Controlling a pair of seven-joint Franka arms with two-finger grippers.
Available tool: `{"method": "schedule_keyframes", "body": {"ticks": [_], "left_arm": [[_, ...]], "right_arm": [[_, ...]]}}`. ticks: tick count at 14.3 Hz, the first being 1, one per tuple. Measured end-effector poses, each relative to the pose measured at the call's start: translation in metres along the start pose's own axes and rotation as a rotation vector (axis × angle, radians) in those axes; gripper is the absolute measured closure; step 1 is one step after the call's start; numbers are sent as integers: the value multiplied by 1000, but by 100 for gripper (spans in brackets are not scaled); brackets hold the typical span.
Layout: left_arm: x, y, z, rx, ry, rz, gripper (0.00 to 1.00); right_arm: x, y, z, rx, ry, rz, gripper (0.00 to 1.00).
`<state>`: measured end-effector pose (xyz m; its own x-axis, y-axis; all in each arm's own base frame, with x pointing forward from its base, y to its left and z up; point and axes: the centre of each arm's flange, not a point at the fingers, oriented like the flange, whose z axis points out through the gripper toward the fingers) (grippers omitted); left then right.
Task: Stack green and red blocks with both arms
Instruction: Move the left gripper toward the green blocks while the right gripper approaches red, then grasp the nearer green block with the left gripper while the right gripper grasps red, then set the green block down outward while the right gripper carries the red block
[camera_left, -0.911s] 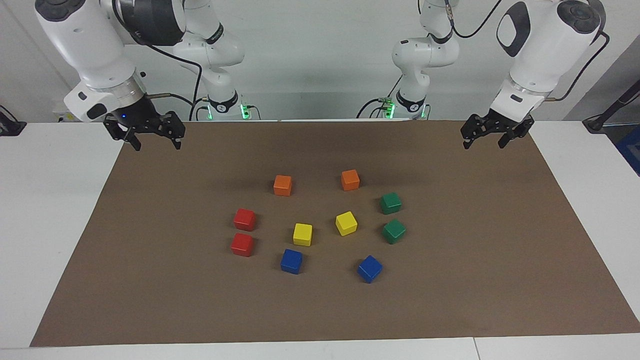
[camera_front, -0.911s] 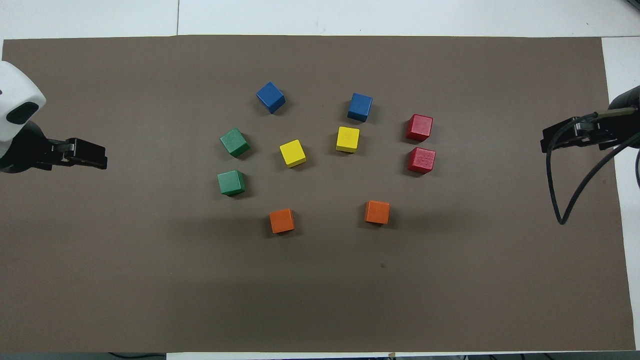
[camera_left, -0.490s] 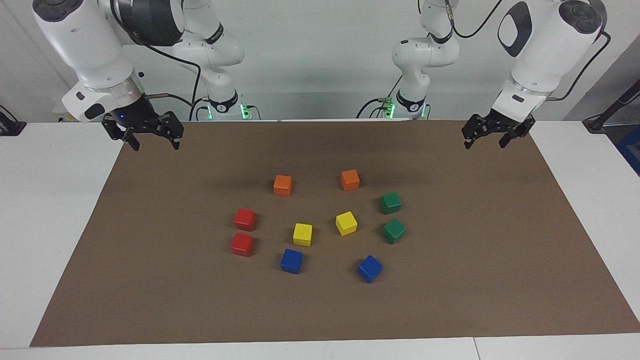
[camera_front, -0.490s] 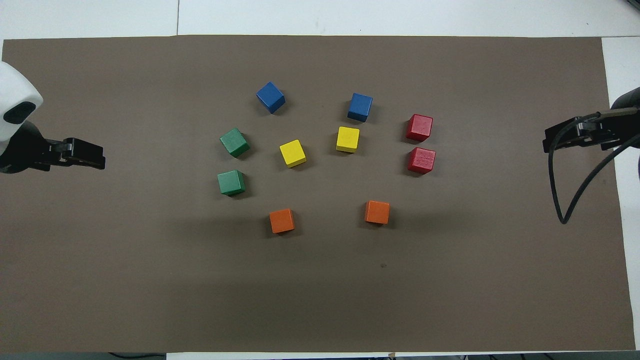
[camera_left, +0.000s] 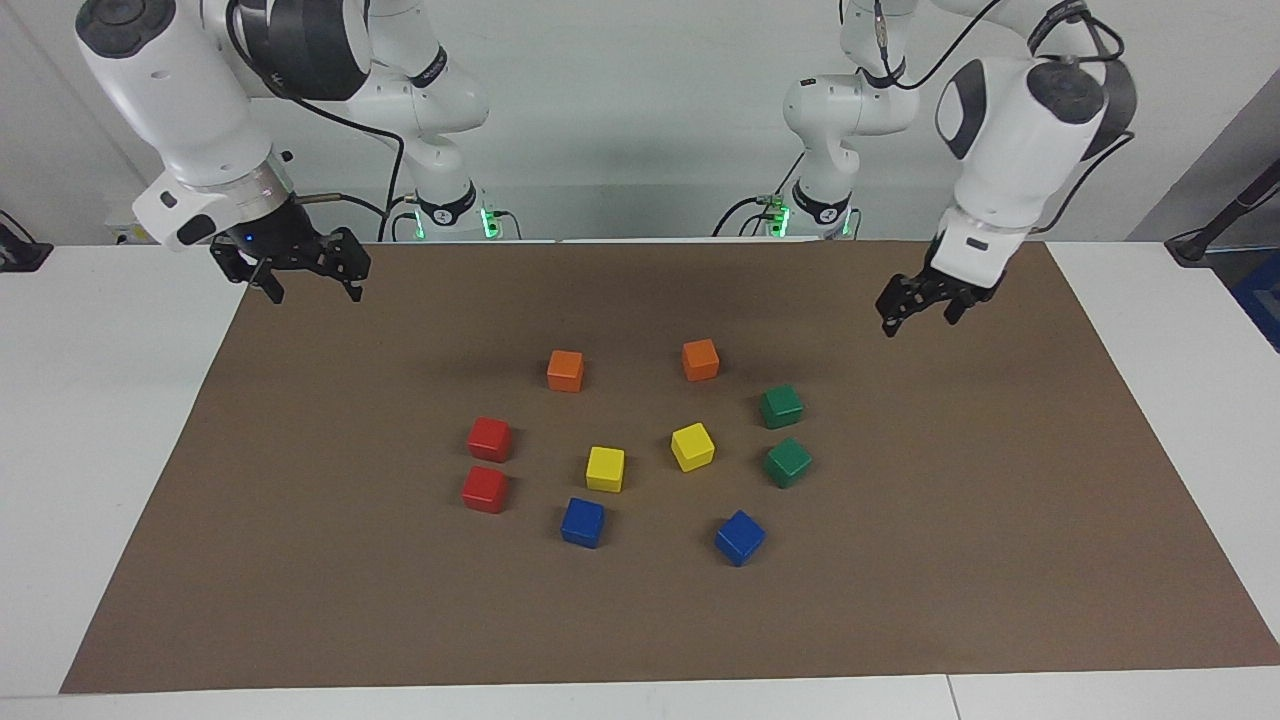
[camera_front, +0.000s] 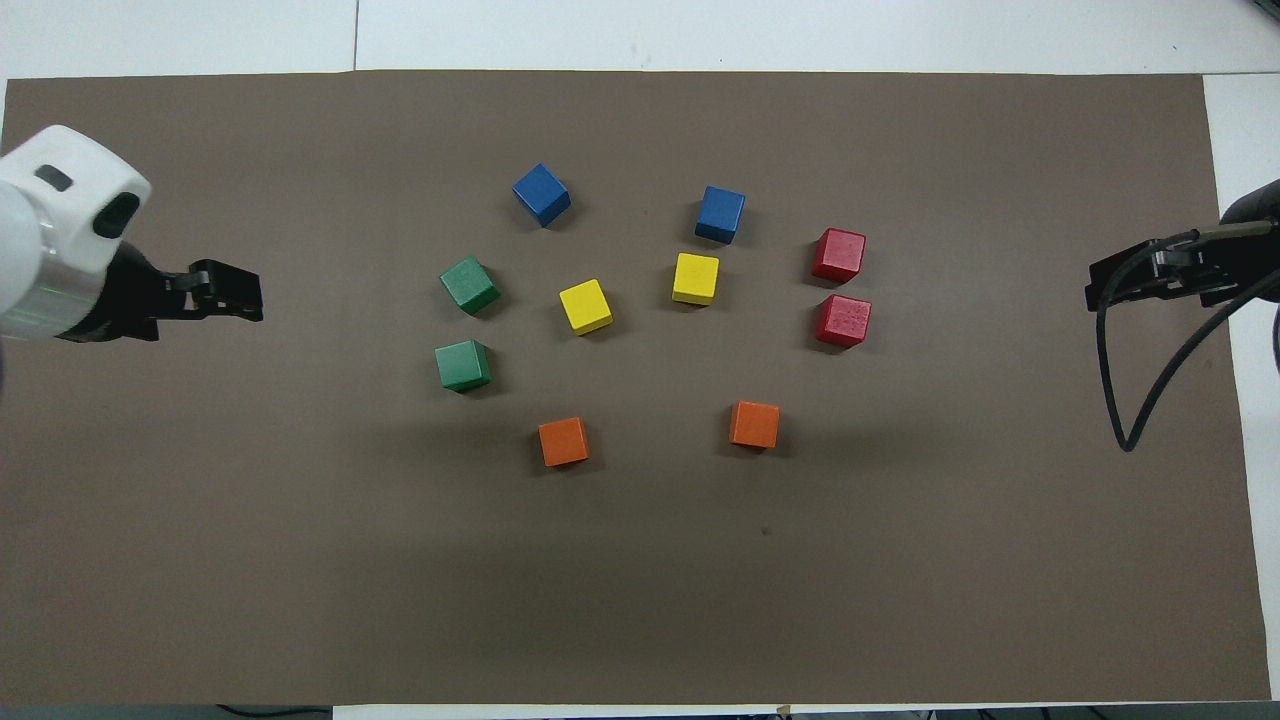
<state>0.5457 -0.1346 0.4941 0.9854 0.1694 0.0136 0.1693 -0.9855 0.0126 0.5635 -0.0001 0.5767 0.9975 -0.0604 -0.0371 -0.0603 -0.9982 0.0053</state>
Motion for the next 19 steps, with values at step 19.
{"method": "schedule_keyframes", "body": {"ticks": [19], "left_arm": [[-52,100,202,-46,16,-74,8]], "right_arm": [[30,-139,237,-12,52,291,0]]}}
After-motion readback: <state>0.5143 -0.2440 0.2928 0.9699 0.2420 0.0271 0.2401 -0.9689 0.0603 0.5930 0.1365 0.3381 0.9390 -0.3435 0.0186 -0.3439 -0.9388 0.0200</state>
